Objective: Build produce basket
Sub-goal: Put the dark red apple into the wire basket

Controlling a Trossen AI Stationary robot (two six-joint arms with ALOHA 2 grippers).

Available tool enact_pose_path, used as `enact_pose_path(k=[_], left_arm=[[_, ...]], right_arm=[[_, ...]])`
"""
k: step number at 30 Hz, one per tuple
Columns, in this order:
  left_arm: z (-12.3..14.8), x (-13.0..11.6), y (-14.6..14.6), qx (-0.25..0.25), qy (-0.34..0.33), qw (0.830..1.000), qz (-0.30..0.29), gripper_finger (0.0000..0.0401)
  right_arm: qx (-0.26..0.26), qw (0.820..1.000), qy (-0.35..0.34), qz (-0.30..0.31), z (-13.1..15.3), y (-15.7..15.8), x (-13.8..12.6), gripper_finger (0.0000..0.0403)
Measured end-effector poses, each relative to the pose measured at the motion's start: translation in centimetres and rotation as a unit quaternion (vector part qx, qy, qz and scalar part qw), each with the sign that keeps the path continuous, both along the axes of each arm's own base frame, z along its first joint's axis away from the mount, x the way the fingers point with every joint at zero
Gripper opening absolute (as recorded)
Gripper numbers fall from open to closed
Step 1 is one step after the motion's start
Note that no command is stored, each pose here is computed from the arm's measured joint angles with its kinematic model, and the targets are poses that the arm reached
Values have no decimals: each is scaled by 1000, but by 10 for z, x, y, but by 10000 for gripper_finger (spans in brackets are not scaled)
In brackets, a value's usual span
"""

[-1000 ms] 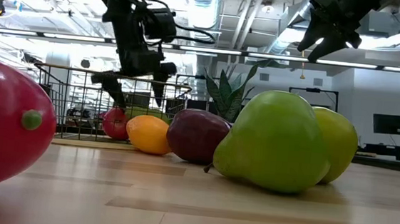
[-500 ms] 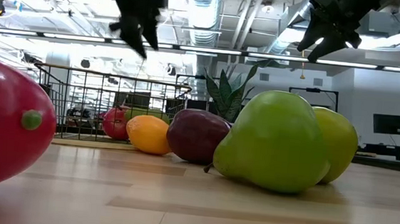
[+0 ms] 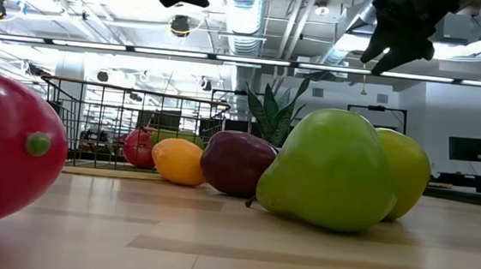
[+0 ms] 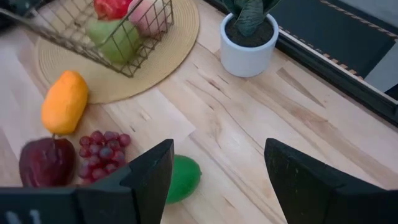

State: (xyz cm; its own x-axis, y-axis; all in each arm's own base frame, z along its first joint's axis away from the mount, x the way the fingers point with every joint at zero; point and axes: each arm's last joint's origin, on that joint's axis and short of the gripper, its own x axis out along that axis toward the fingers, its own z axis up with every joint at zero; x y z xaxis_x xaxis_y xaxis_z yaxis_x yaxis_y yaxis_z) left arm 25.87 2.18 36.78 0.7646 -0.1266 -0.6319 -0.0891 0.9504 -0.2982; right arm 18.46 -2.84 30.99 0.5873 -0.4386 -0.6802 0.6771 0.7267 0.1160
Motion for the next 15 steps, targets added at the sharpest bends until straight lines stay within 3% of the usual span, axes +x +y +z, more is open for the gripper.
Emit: enact_pose_path(k=[8,15], left_arm=[[-43,50,-44,83,39,990,-103,397],[-94,88,-50,141,86,971,-176,397]], right_arm=[[-1,1000,16,17,-2,5,-1,273],[-1,999,17,35,-2,11,-1,273]])
